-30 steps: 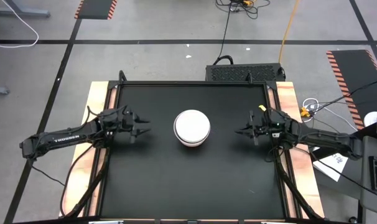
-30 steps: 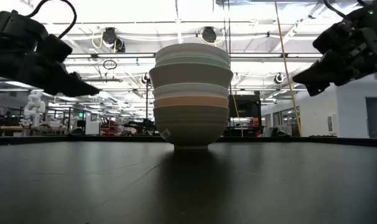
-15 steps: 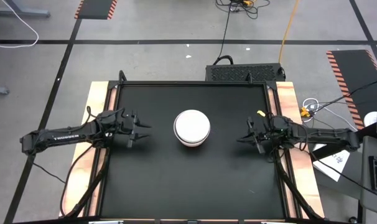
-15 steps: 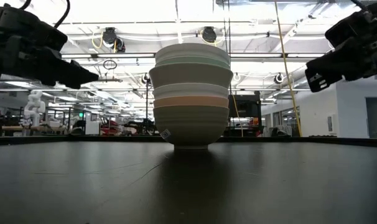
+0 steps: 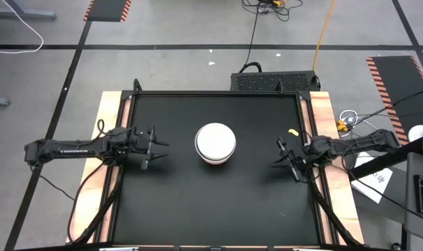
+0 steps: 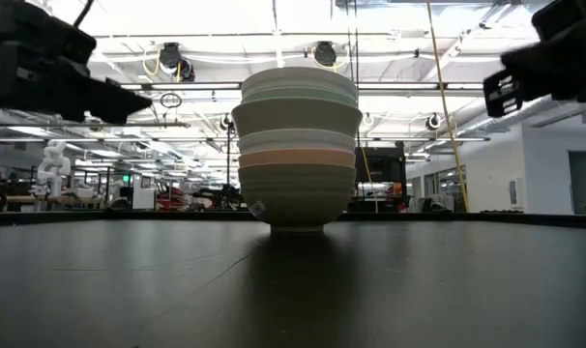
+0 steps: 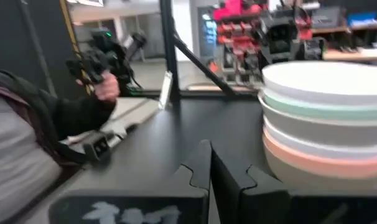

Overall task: Nest bowls inside each other
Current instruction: Return to Home Position

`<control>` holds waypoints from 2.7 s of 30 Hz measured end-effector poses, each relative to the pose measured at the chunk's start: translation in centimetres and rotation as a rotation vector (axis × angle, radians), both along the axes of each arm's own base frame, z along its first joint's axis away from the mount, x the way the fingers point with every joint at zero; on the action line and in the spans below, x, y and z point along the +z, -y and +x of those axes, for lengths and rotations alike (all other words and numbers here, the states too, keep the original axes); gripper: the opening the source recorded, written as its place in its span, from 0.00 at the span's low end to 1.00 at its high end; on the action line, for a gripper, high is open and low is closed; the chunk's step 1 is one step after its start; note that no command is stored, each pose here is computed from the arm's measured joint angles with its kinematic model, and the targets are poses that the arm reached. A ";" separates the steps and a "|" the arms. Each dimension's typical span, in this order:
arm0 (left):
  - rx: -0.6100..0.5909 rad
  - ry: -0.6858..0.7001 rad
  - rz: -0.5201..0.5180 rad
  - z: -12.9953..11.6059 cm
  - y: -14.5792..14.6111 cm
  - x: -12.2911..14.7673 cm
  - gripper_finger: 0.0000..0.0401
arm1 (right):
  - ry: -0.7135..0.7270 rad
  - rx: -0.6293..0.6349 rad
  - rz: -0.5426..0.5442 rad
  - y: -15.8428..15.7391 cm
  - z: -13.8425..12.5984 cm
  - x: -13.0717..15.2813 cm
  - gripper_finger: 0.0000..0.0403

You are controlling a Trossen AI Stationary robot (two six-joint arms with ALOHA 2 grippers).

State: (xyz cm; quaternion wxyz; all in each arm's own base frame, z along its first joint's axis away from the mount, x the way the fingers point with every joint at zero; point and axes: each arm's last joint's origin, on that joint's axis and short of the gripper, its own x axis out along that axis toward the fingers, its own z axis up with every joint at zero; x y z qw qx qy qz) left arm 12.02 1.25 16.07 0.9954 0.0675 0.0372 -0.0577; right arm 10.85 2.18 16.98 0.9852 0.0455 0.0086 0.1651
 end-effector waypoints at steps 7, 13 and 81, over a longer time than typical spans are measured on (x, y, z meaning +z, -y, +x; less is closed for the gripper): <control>-0.044 0.043 -0.008 0.1 0.7 0.4 0.45 | 0.015 0.016 0.035 -0.5 -0.1 0.3 0.00; -0.003 0.027 0.071 0.1 1.1 0.2 0.45 | 0.057 0.022 0.017 -0.9 -0.4 0.6 0.00; 0.095 -0.159 -0.035 -0.8 1.5 -1.4 0.45 | -0.060 -0.219 -0.045 0.7 -0.7 -0.7 0.00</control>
